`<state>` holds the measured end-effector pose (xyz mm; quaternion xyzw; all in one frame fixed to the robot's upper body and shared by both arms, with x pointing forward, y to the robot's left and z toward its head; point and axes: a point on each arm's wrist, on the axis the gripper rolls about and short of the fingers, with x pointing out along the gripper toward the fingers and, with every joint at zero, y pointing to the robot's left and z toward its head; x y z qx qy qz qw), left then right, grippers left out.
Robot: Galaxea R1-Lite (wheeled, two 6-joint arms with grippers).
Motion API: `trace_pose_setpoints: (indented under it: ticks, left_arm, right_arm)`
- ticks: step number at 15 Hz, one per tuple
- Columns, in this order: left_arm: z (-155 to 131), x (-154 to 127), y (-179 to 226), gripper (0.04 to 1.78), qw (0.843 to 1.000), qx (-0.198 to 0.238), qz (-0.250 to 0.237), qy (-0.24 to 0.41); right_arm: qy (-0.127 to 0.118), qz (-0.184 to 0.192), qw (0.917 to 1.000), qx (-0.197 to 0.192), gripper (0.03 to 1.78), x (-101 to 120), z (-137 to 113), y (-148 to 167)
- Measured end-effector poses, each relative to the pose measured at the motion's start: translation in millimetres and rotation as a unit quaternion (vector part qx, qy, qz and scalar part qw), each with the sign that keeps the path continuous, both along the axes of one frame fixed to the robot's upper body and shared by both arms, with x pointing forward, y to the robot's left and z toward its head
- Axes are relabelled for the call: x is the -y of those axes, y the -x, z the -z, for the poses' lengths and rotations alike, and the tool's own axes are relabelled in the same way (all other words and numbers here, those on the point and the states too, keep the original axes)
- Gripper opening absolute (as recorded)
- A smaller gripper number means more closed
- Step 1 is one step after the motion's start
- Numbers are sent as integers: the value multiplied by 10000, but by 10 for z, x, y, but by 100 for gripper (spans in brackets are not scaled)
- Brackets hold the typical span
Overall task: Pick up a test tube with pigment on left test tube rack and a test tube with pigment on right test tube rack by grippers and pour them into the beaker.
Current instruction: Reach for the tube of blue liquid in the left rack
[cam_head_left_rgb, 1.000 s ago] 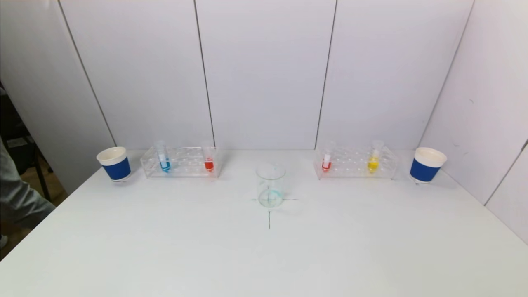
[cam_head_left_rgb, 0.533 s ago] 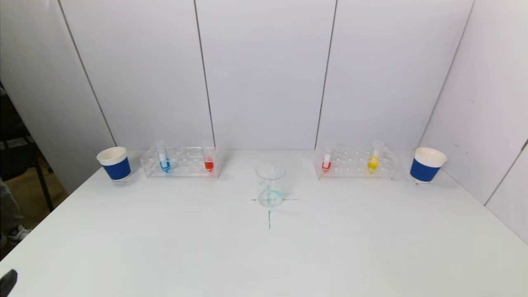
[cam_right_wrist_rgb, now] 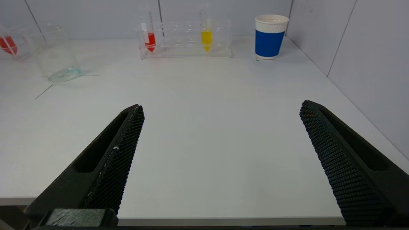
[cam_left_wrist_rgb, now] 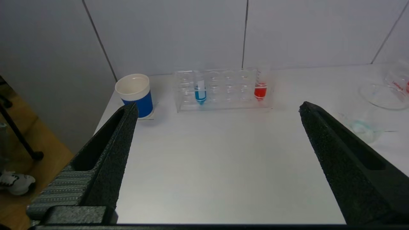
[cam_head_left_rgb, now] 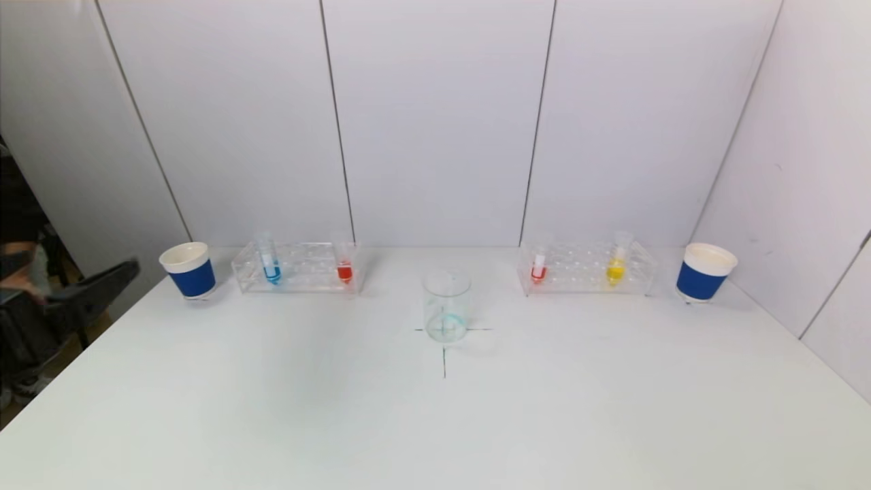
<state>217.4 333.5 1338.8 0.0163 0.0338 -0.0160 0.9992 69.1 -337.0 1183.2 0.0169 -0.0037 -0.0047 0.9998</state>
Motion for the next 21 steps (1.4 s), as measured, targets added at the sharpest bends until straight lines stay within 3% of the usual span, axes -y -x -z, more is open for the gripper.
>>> trace_pose_setpoints:
  ticks: [4, 12, 21]
  left_arm:
    - [197, -4, -659, 176, 9997, -231, 24, 38]
    - [763, -17, -1693, 176, 9995, -6, 250, 216]
    - [1414, -72, -2281, 176, 9993, 156, 181, 272]
  right_arm:
    - [2, 0, 10000, 0, 177, 0, 0, 0]
    - [2, 0, 10000, 0, 177, 0, 0, 0]
    - [2, 0, 10000, 0, 177, 0, 0, 0]
